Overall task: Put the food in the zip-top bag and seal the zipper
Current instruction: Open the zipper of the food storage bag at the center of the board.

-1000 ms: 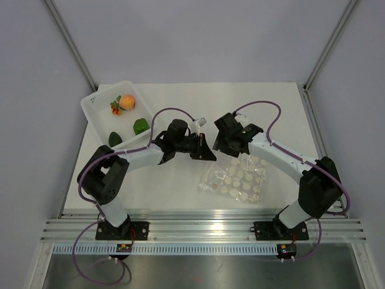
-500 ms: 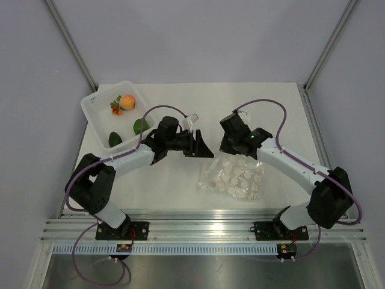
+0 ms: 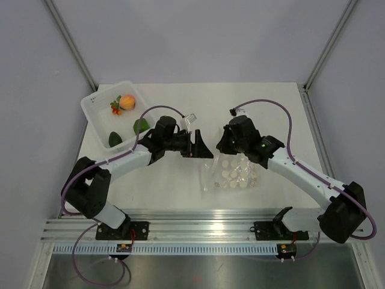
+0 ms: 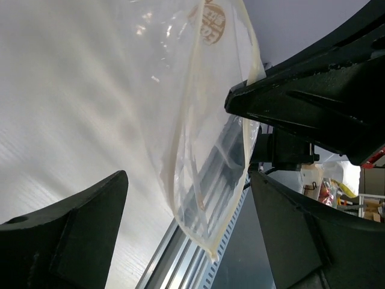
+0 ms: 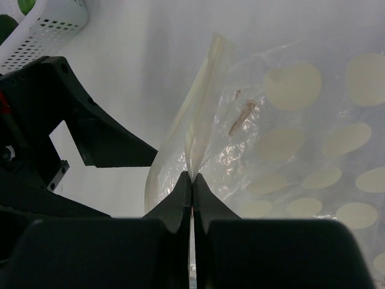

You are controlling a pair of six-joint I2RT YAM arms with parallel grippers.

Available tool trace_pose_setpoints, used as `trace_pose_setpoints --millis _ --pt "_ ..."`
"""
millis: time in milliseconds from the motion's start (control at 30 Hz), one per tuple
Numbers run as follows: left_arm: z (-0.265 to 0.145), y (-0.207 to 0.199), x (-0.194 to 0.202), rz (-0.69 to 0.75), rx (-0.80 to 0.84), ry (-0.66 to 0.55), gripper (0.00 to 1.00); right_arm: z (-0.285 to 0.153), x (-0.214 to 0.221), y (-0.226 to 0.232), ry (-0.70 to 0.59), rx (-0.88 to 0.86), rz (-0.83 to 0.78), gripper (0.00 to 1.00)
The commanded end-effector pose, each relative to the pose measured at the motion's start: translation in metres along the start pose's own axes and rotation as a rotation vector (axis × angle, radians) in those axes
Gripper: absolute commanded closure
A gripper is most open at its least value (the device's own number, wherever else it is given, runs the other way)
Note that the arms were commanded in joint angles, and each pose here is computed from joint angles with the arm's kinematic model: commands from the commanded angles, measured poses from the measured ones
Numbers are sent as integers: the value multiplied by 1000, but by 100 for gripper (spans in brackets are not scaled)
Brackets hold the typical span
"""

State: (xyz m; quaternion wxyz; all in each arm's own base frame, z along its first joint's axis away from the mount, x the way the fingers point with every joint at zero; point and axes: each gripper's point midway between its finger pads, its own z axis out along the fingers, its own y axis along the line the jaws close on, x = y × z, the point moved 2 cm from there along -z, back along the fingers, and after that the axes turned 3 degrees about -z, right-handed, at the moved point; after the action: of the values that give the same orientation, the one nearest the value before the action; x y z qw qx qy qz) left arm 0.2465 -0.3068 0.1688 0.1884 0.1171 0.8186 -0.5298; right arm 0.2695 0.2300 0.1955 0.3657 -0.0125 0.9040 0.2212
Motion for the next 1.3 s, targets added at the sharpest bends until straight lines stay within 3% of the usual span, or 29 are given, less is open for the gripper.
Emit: trace_pose_setpoints --millis 0,100,200,233,267,333,367,400,567,633,733,1033,1267 --pt "11 -23 -3 90 60 32 15 -3 -10 17 -28 -81 -37 100" --pt "23 -13 4 82 25 60 27 -5 -11 22 -20 -112 -55 100" --pt "30 -2 4 62 -12 64 57 -12 -8 26 10 -134 -98 100" --pt "31 -3 4 63 -1 70 77 -17 -6 21 40 -111 -135 100" --pt "30 -7 6 67 25 86 88 -20 -4 16 53 -90 -148 100" --pt "28 -13 3 83 44 75 100 -26 -2 -2 63 8 -170 96" --pt "26 -17 1 99 51 65 100 -31 -4 -7 51 40 -172 93" --pt "25 -19 0 105 51 57 100 -34 -8 -17 29 102 -169 81" --pt "26 -26 -5 88 77 37 100 -47 -15 -24 15 181 -117 63" --pt "26 -29 -8 89 91 21 100 -47 -16 -23 16 194 -93 46" --pt "26 -30 -13 77 82 -7 100 -39 -11 -19 30 209 -86 32" --pt "29 -29 -19 45 72 -43 100 -34 3 5 14 168 -76 34" --pt "28 -32 -21 52 81 -48 100 -18 21 -2 47 243 -100 43"
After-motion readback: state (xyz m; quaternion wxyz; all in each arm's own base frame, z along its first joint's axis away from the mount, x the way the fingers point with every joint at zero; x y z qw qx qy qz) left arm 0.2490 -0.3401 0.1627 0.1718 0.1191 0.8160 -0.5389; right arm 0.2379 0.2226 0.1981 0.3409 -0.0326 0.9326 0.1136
